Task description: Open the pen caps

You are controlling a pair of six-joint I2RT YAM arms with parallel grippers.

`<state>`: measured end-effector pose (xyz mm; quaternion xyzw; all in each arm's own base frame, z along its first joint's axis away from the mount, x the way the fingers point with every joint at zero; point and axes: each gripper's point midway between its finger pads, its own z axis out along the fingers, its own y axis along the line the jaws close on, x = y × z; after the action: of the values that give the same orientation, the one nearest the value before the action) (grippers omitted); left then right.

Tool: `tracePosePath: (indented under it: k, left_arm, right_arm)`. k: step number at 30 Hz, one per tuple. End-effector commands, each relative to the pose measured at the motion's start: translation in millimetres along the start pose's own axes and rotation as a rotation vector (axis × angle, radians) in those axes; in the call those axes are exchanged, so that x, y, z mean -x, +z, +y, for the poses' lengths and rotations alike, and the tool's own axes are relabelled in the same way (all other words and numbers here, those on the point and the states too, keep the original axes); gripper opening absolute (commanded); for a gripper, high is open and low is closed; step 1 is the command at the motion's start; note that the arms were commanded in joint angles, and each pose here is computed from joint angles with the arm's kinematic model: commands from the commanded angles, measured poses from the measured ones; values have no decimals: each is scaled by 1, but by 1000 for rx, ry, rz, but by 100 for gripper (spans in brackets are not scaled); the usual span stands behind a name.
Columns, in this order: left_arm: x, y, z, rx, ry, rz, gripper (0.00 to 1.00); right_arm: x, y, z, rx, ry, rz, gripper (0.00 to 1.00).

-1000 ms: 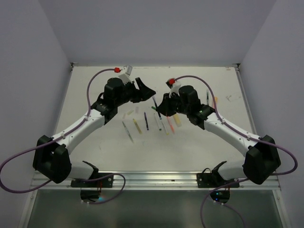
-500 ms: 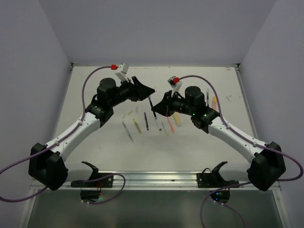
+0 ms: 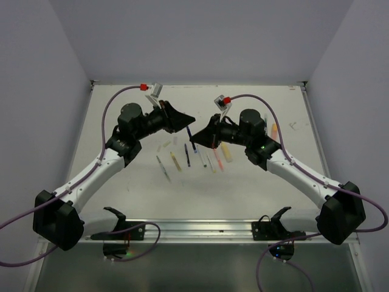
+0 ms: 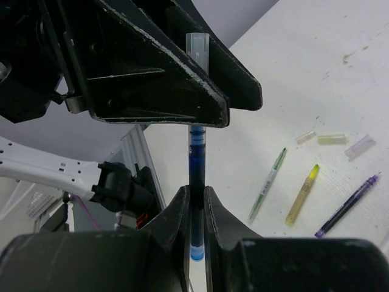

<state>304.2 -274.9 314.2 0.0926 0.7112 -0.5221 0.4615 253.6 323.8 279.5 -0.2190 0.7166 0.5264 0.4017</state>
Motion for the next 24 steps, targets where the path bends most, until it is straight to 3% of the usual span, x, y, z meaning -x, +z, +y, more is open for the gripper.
tracePosePath:
  k: [1, 9, 16, 24]
  left_arm:
    - [14, -9, -19, -70, 31, -45, 28]
    - [31, -14, -18, -36, 27, -121, 0]
    - [52, -17, -8, 46, 24, -221, 0]
    - [95, -30, 13, 229, 31, -455, 0]
  right_arm:
    - [7, 1, 11, 70, -9, -17, 0]
    - [-15, 1, 6, 87, -6, 57, 0]
    - [-42, -2, -10, 49, -8, 135, 0]
    - [-88, -11, -35, -22, 18, 238, 0]
